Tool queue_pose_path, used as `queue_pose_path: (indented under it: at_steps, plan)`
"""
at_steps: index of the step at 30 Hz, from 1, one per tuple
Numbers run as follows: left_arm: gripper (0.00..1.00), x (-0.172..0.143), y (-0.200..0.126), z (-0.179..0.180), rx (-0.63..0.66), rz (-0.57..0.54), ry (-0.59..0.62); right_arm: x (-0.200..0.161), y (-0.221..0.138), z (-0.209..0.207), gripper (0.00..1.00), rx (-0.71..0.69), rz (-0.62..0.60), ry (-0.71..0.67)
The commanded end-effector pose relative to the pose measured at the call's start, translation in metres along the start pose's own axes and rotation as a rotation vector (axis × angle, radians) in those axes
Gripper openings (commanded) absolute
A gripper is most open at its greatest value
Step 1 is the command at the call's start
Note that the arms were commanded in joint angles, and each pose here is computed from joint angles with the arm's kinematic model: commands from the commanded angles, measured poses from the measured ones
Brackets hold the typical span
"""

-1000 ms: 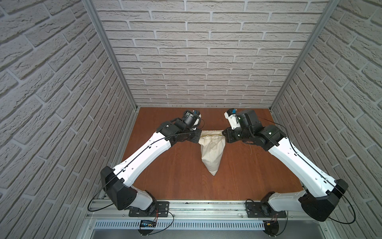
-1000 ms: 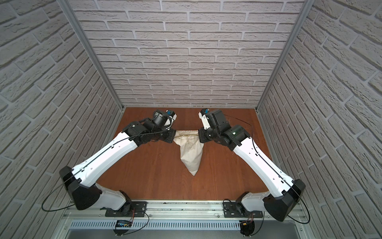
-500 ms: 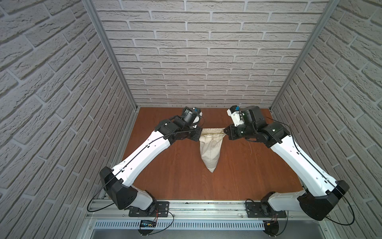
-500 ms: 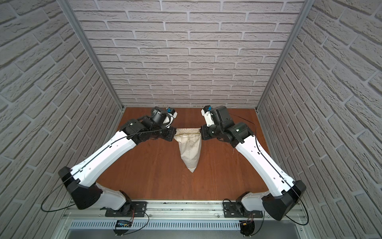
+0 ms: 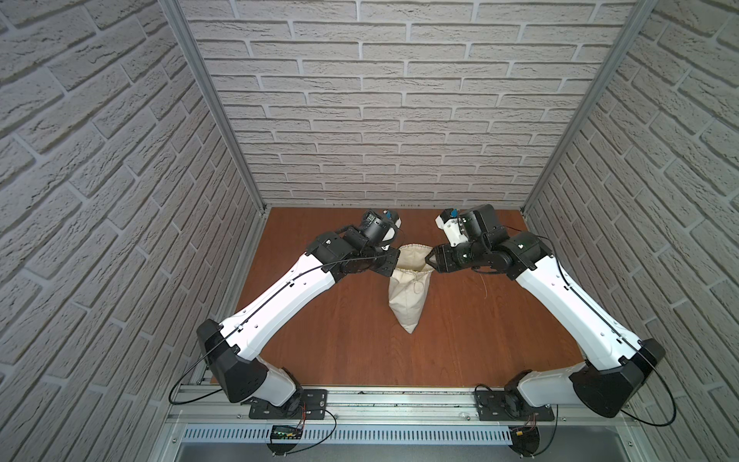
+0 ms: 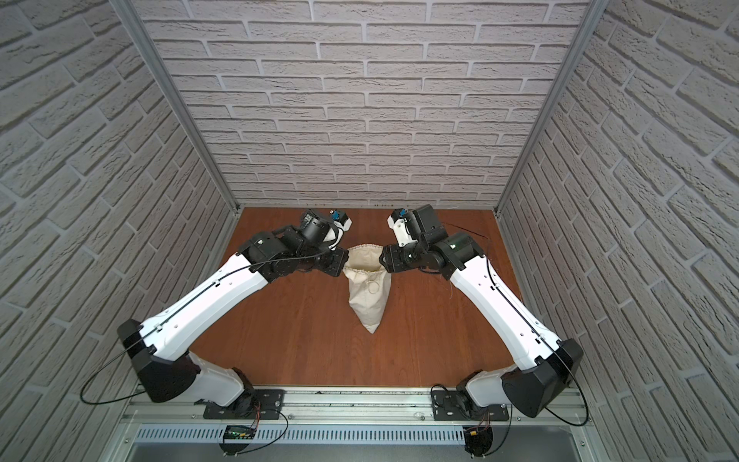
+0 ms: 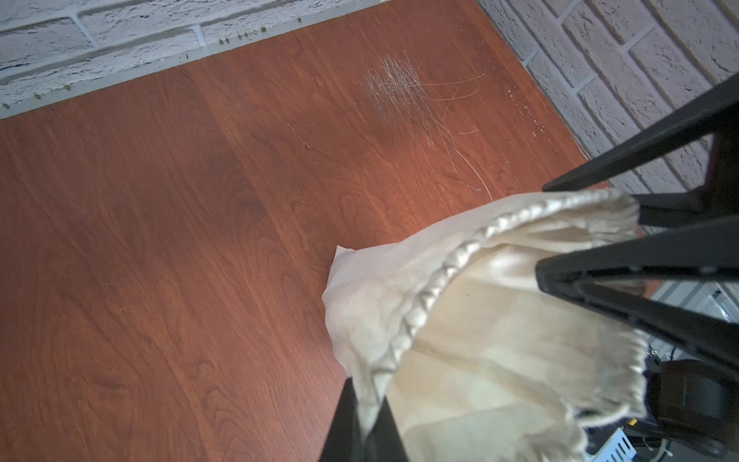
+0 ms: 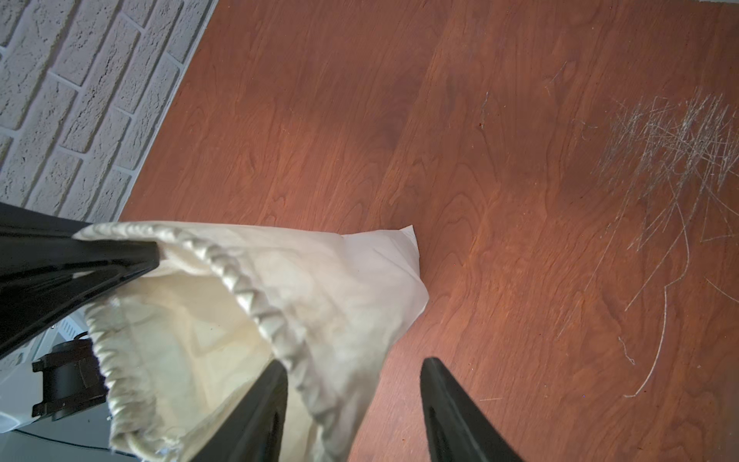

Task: Close the soil bag
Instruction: Adjust the soil bag at the center of the board.

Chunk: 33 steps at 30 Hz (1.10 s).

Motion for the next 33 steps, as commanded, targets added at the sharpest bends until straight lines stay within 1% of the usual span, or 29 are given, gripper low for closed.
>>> queue_pose_path:
  at_steps: [1,3,5,7,10,11,14,17,18,19,20,21,25,29,33]
  plan:
    - [0.01,0.010,-0.006,-0.004,0.000,-0.043,0.009,0.001,-0.002,0.007,0.58,0.015,0.005,-0.022]
    - [0.01,0.011,-0.005,-0.006,0.000,-0.045,0.012,0.000,-0.001,0.009,0.55,0.010,0.006,-0.025]
    - [0.01,0.010,-0.004,-0.007,0.002,-0.041,0.015,-0.001,-0.004,0.009,0.47,-0.003,-0.002,-0.028]
    - [0.01,0.009,-0.004,-0.006,0.011,-0.036,0.017,-0.002,-0.008,0.007,0.34,-0.019,-0.019,-0.027]
    - [0.02,0.007,-0.006,-0.004,0.033,-0.027,0.029,-0.005,-0.017,0.002,0.09,-0.069,-0.043,-0.029]
    - [0.02,0.006,-0.007,-0.003,0.045,-0.025,0.032,-0.005,-0.021,0.000,0.04,-0.089,-0.053,-0.032]
    - [0.02,0.005,-0.011,0.001,0.069,-0.025,0.036,-0.004,-0.029,-0.003,0.03,-0.126,-0.085,-0.033]
    - [0.03,0.002,-0.013,0.003,0.067,-0.028,0.031,0.000,-0.032,-0.001,0.03,-0.120,-0.096,-0.035]
    - [0.06,0.002,-0.014,0.003,0.064,-0.032,0.030,0.002,-0.031,0.001,0.03,-0.101,-0.094,-0.036]
    - [0.14,0.002,-0.014,0.003,0.064,-0.035,0.030,0.003,-0.031,0.003,0.03,-0.082,-0.093,-0.035]
    - [0.20,0.002,-0.013,0.003,0.063,-0.034,0.029,0.003,-0.030,0.005,0.03,-0.063,-0.087,-0.035]
    - [0.23,0.002,-0.013,0.002,0.059,-0.035,0.029,0.003,-0.027,0.007,0.03,-0.045,-0.082,-0.034]
    - [0.32,0.006,-0.007,0.001,0.042,-0.033,0.043,0.000,-0.019,0.010,0.03,0.006,-0.059,-0.033]
    - [0.41,0.014,-0.002,0.000,0.039,-0.018,0.067,-0.001,-0.015,0.012,0.03,0.023,-0.048,-0.038]
    - [0.47,0.013,0.002,0.000,0.029,-0.010,0.062,-0.002,-0.014,0.014,0.03,0.037,-0.049,-0.041]
Point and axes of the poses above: each gripper's point midway between its finger pads, its own y axis out along the fingers, its own z axis along the line the jaws close on, x = y × z, the point moved 9 cm from there along -y, back along the fingers, and after that the axes turned 9 degrees about y, right-handed, at the moved point
